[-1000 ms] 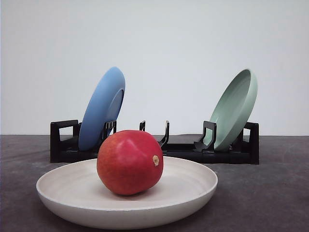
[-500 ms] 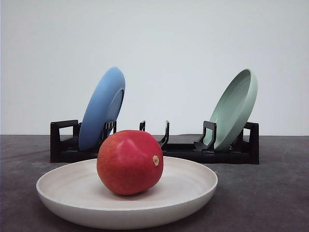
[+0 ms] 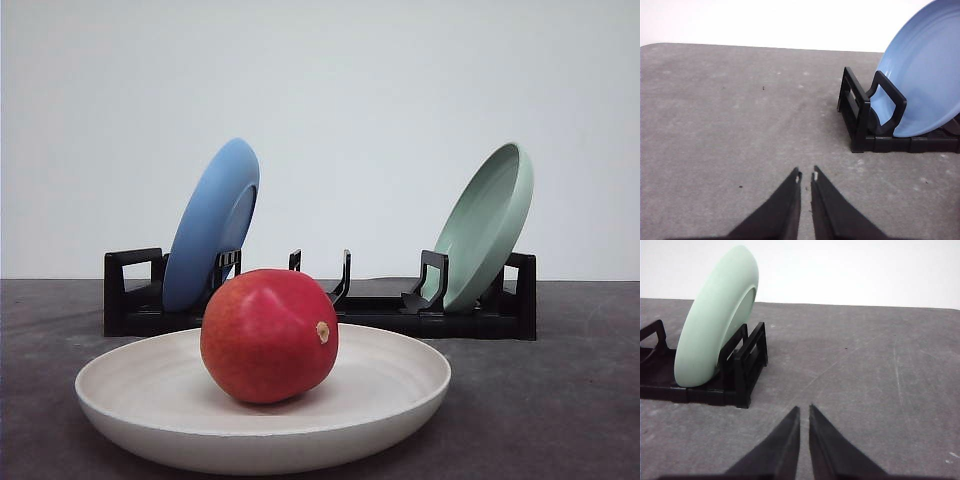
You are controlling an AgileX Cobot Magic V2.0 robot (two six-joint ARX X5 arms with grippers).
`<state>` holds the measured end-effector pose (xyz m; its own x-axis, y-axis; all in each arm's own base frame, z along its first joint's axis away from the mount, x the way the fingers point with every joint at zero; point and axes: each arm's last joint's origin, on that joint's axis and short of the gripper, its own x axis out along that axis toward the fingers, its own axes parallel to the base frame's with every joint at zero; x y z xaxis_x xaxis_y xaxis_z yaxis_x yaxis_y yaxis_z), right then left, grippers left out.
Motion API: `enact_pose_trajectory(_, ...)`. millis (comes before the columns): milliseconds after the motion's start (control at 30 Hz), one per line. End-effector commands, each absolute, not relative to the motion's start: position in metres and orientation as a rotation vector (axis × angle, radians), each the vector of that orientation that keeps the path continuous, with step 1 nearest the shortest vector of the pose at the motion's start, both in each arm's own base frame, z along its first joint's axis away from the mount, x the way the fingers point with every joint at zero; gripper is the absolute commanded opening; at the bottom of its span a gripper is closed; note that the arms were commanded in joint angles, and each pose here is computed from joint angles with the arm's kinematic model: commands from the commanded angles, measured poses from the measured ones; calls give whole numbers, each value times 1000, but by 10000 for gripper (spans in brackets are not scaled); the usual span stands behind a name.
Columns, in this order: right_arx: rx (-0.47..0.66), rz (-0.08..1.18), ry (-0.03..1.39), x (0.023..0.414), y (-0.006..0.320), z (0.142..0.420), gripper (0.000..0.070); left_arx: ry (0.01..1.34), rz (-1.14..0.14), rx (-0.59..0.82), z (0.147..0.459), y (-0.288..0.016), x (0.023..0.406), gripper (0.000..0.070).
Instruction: Place pomegranate in white plate
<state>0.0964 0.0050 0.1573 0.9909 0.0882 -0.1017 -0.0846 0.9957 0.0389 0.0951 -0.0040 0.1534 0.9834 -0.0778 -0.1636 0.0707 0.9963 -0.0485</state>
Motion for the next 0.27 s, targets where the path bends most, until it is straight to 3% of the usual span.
enact_pose_trajectory(0,46,84,95,97,5,157,29,178,-76,-29,150,-4,96,17)
enact_pose_trajectory(233,46,84,95,97,5,157,29,178,-76,-29,150,-4,96,17)
